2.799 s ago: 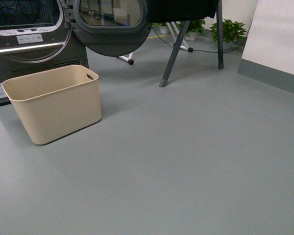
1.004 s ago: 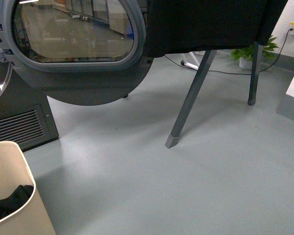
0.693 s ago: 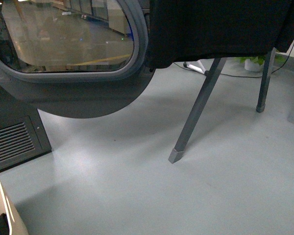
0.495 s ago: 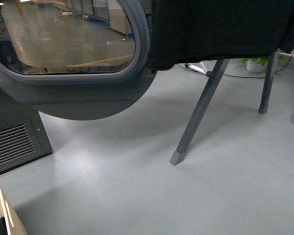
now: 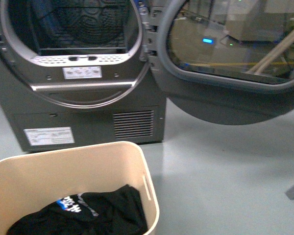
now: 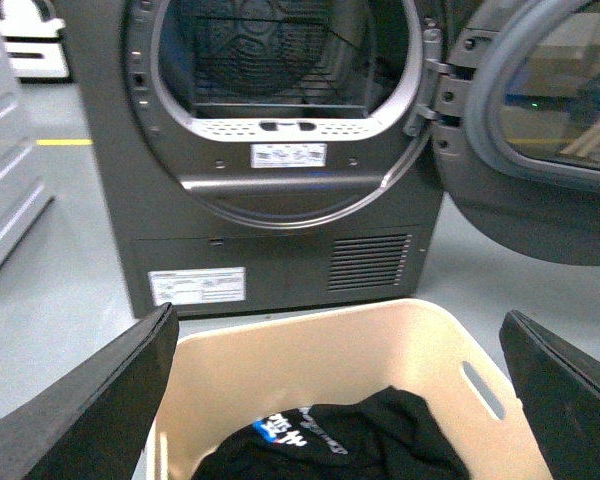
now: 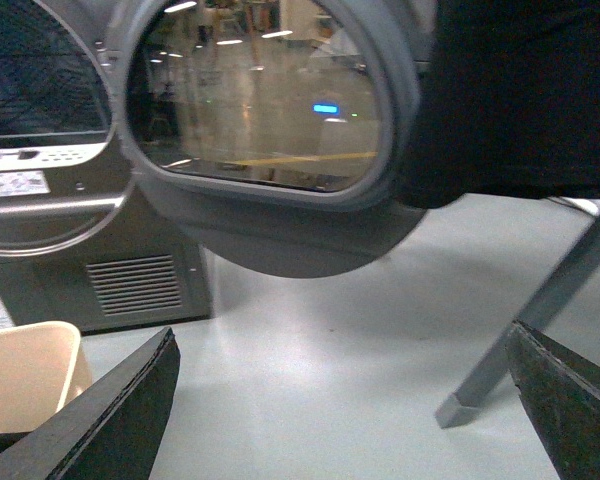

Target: Move hamper under clothes hanger

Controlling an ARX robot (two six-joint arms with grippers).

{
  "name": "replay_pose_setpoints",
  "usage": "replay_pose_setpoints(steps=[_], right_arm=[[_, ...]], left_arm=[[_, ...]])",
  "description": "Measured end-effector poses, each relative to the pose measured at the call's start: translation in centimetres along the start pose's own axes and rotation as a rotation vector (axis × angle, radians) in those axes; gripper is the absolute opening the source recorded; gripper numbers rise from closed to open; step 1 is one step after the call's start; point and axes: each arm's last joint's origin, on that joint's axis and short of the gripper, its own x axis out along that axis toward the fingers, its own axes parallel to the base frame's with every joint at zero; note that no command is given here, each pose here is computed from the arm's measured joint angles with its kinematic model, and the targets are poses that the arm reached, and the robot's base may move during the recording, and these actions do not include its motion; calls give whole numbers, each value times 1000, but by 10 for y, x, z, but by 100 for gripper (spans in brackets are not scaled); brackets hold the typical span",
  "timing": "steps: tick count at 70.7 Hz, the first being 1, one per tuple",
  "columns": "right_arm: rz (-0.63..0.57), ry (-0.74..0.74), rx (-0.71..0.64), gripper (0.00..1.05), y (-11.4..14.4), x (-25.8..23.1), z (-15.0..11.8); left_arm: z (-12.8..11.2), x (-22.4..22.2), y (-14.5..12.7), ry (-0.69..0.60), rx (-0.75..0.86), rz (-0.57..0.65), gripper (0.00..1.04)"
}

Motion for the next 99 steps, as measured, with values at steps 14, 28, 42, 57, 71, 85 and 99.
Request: replay_pose_setpoints(steps=[14, 28, 42, 57, 71, 85, 99], right_arm=[[0, 0, 0, 97, 0, 0, 0], [5, 0, 0, 97, 0, 0, 0], [2, 0, 0, 97, 0, 0, 0], [2, 0, 0, 97, 0, 0, 0], [-8, 103, 140, 97, -20, 67, 51], [24, 435, 210, 97, -27, 171, 30], [29, 667, 200, 97, -14, 231, -16]], left_arm=[[0, 0, 0, 0, 0, 0, 98], [0, 0, 0, -1, 0, 5, 98], [0, 0, 0, -1, 0, 1, 98], [0, 0, 0, -1, 0, 1, 98], [33, 50, 25, 318, -168, 127, 98], [23, 157, 20, 581, -56, 88, 98], [-27, 228, -2, 747, 44, 60, 98]])
